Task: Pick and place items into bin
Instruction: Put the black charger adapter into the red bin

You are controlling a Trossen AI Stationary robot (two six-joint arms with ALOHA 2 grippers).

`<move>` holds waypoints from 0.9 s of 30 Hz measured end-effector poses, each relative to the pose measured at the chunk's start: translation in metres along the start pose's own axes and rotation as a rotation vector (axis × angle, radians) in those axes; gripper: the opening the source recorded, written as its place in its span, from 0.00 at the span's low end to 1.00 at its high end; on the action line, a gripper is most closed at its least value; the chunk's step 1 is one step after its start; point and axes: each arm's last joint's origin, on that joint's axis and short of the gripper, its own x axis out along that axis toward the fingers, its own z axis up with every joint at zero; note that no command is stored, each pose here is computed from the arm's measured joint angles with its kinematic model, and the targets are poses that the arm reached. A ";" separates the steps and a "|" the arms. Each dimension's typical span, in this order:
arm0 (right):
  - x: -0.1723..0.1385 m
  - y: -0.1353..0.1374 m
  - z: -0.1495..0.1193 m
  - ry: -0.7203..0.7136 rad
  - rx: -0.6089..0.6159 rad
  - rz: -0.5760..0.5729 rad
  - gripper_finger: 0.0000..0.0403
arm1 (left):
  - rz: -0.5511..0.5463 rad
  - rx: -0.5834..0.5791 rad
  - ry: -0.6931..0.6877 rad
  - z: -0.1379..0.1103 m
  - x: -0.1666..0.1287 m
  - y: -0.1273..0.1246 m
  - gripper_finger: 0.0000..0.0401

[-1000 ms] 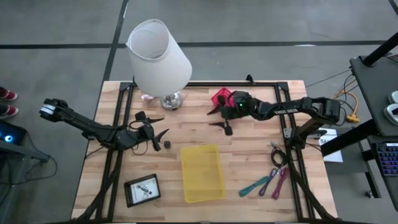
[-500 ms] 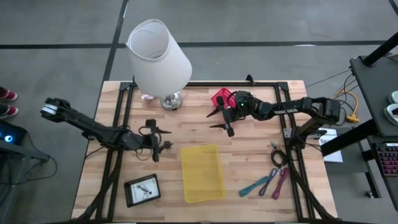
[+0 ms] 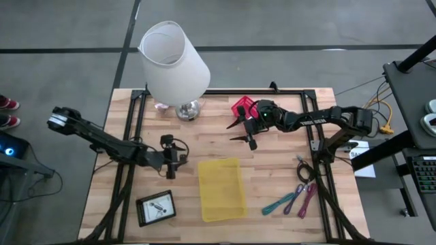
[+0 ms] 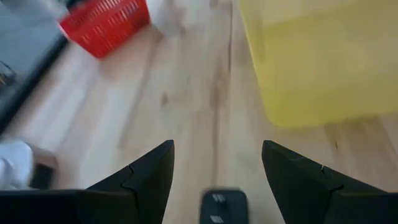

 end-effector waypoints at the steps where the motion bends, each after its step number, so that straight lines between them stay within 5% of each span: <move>1: 0.000 0.000 0.000 0.001 0.001 0.000 0.53 | -0.016 -0.002 0.018 -0.002 0.000 -0.001 0.56; 27: 0.000 0.000 -0.001 0.006 0.006 0.003 0.53 | -0.019 -0.042 0.120 -0.020 0.010 0.004 0.56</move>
